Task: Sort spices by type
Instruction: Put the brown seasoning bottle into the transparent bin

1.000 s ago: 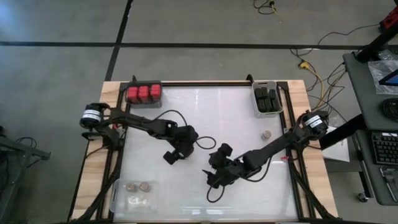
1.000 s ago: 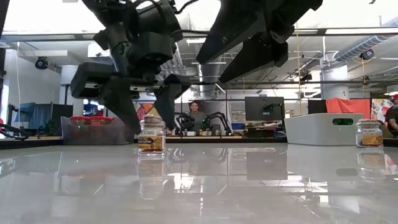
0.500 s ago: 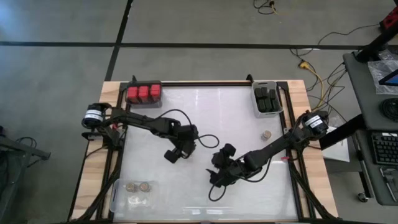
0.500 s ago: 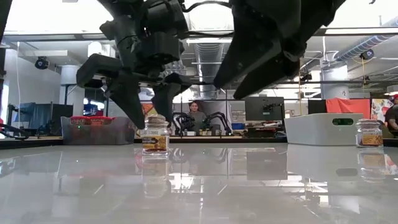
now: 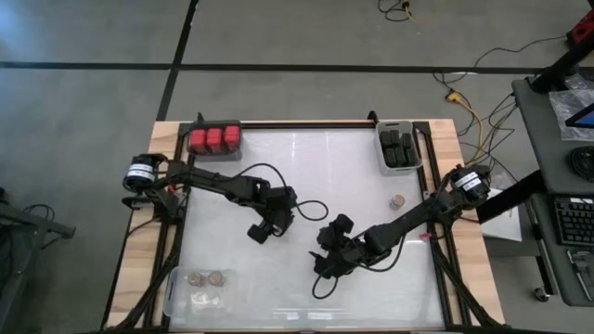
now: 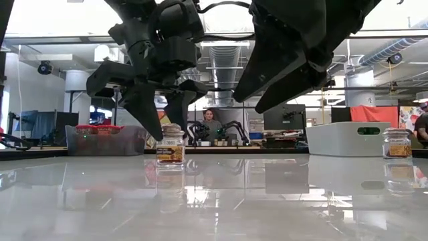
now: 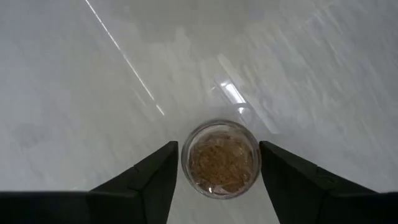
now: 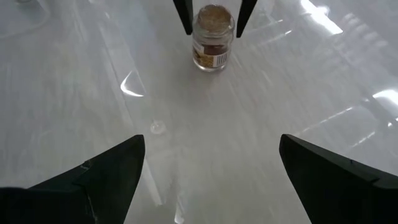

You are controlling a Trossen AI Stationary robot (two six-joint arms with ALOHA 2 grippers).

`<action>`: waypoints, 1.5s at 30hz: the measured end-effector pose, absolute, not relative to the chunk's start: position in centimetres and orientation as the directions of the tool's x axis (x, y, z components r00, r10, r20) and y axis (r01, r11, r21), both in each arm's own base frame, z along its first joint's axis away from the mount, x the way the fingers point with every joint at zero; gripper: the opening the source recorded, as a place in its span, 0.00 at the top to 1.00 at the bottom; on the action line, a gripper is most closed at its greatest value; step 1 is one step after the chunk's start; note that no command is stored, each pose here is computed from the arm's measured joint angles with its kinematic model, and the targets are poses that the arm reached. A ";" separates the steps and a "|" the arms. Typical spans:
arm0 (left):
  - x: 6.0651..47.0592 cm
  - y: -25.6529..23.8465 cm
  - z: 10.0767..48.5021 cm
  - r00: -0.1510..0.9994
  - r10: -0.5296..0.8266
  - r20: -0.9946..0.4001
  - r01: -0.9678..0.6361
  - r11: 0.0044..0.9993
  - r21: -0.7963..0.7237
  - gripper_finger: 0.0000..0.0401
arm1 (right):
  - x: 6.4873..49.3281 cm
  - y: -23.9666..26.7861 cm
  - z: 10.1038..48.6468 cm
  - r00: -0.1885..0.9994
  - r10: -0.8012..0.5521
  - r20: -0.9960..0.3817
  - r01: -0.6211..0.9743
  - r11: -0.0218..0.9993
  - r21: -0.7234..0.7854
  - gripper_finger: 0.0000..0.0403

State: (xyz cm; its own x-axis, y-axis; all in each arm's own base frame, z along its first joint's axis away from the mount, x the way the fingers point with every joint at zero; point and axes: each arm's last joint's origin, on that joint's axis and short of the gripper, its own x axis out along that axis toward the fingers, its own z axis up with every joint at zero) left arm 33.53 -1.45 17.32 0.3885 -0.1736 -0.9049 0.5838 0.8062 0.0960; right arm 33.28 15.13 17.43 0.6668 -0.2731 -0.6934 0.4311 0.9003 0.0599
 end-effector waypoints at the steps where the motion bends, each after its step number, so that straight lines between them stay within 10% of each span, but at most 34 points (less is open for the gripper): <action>1: 33.6 -1.4 17.3 0.391 -0.170 -0.905 0.582 0.807 0.100 0.49 | 33.3 15.2 17.4 0.668 -0.272 -0.693 0.430 0.901 0.061 0.10; 30: 33.7 -6.8 24.2 0.331 -0.166 -0.929 0.482 0.876 0.015 0.59 | 32.9 16.0 17.4 0.675 -0.255 -0.692 0.408 0.911 0.062 0.10; 45: 23.8 -19.3 31.8 0.385 -0.242 -0.891 0.340 0.934 -0.107 0.59 | 30.7 19.8 17.6 0.722 -0.243 -0.647 0.346 0.938 0.034 0.10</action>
